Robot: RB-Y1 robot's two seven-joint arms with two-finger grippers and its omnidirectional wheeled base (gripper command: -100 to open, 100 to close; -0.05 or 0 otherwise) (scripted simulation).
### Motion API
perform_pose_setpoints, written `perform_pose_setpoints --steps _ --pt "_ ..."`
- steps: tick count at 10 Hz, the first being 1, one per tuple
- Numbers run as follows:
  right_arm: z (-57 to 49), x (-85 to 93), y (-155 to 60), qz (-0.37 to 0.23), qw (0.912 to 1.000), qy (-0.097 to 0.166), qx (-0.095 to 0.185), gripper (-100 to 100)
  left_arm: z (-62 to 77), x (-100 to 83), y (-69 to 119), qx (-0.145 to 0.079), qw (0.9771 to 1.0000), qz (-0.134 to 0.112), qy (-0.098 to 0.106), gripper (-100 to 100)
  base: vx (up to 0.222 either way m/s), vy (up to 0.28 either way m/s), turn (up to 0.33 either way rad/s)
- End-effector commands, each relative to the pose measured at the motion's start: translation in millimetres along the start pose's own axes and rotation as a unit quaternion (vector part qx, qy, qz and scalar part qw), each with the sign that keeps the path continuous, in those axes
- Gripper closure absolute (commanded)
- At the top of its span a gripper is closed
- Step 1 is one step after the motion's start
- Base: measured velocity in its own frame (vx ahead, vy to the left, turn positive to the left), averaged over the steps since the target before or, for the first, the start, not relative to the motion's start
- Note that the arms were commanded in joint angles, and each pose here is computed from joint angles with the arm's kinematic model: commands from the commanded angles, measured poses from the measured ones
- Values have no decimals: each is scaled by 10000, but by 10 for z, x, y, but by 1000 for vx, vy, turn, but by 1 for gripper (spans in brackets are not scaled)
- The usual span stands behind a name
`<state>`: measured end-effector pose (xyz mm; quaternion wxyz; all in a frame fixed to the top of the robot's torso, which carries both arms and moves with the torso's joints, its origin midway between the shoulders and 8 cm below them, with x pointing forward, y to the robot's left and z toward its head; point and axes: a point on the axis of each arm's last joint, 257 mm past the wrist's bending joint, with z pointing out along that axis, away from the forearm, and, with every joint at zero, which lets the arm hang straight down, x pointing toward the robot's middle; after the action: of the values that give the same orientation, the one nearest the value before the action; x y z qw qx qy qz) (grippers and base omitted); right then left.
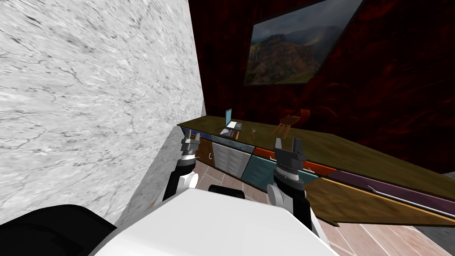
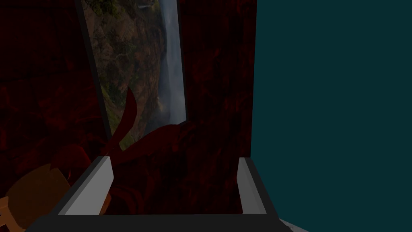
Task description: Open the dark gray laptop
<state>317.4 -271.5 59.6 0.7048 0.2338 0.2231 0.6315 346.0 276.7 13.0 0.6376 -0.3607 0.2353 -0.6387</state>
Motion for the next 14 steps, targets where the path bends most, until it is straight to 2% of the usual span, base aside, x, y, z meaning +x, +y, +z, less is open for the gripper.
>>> perform_pose_setpoints --steps 1,4,5,7,10,11,12,13,14 --pt "0 0 0 0 10000 0 0 0 0 0 0 0 10000 0 0 0 0 0 0" --pt "0 0 0 0 10000 0 -1 0 0 0 0 1 10000 0 0 0 0 0 0" --pt "0 0 0 0 10000 0 -1 0 30 53 21 -43 9998 93 193 -100 4 7 -28" --pt "-1 0 -2 0 10000 0 3 0 105 136 64 -111 9985 255 474 -100 -8 21 -56" --pt "-1 0 -2 0 10000 0 3 0 290 252 157 -227 9947 559 832 -100 -11 39 -87" --pt "-1 0 -2 0 10000 0 3 0 354 276 195 -275 9931 680 917 -100 -8 48 -131" --pt "-1 0 -2 0 10000 0 3 0 386 298 180 -243 9931 665 933 -100 -4 40 -43" --pt "-1 0 -2 0 10000 0 3 0 480 335 208 -270 9914 781 1015 -100 -2 35 -61" --pt "-1 0 -2 0 10000 0 3 0 481 335 211 -277 9914 781 1015 -100 -2 26 -48"
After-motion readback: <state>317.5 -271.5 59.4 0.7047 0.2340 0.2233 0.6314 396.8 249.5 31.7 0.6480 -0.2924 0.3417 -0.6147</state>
